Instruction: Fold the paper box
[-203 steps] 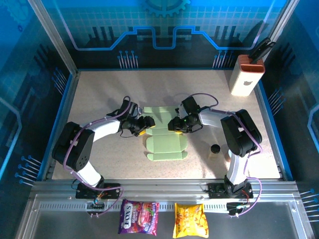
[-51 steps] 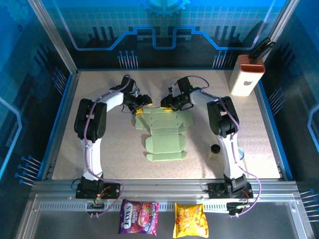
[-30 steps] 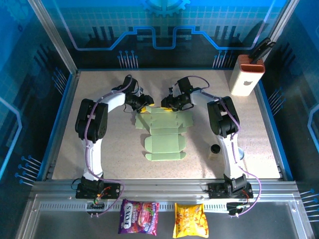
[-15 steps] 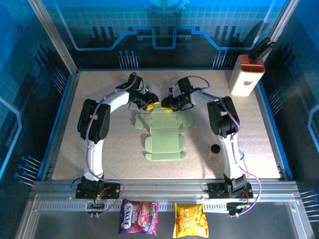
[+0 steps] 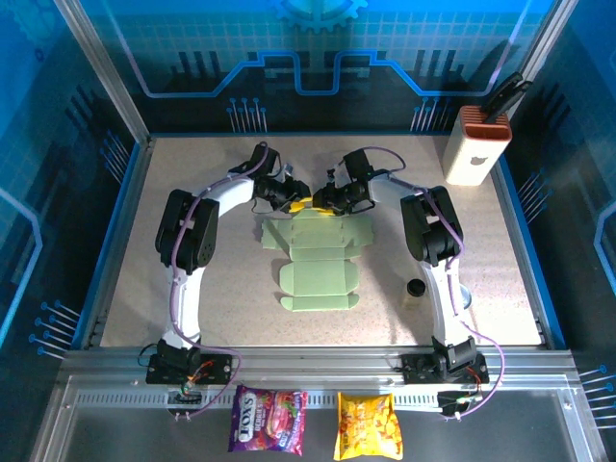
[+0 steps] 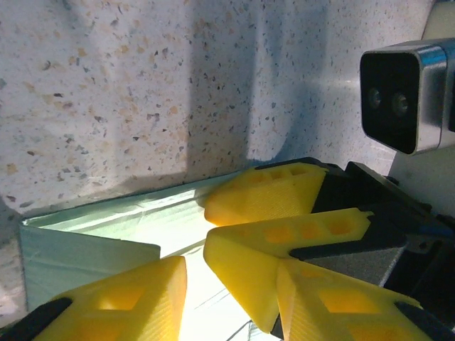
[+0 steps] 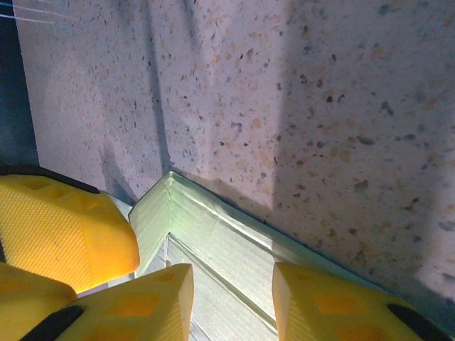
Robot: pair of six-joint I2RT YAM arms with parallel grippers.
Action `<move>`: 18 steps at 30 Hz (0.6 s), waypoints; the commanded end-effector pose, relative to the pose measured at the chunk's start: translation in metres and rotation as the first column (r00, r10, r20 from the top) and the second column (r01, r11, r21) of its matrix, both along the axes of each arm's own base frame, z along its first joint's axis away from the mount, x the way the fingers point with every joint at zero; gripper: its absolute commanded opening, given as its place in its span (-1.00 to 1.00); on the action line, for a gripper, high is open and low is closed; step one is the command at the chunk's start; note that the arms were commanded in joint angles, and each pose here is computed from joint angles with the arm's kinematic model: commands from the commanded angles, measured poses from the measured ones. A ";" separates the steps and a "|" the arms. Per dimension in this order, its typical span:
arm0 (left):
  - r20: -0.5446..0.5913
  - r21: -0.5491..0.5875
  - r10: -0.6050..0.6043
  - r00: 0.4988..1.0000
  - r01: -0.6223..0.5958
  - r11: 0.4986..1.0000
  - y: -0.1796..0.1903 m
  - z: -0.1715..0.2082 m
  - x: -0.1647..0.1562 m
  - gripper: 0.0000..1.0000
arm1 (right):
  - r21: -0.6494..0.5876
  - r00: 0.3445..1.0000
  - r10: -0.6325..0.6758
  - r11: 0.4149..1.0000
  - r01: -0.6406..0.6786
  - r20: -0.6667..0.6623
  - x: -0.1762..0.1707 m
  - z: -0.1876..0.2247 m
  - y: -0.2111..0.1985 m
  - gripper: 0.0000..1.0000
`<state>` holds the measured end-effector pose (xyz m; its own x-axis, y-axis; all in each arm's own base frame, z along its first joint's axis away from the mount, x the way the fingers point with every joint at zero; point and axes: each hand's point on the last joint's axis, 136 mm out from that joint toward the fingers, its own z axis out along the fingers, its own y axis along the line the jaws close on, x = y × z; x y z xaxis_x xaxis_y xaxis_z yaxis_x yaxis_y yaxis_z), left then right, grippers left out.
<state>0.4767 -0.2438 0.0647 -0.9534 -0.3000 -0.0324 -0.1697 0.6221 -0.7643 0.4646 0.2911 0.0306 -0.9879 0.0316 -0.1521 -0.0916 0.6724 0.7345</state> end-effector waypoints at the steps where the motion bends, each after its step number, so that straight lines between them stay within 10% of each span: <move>1: -0.042 -0.024 0.005 0.999 -0.006 1.000 -0.008 -0.022 -0.002 -0.20 | -0.065 0.994 -0.007 0.998 0.000 -0.110 -0.022 -0.035 -0.011 -0.27; 18: 0.043 -0.118 0.080 0.996 -0.074 0.990 0.000 -0.008 0.003 -0.21 | -0.069 0.993 -0.021 0.997 0.013 -0.114 -0.024 -0.037 -0.019 -0.30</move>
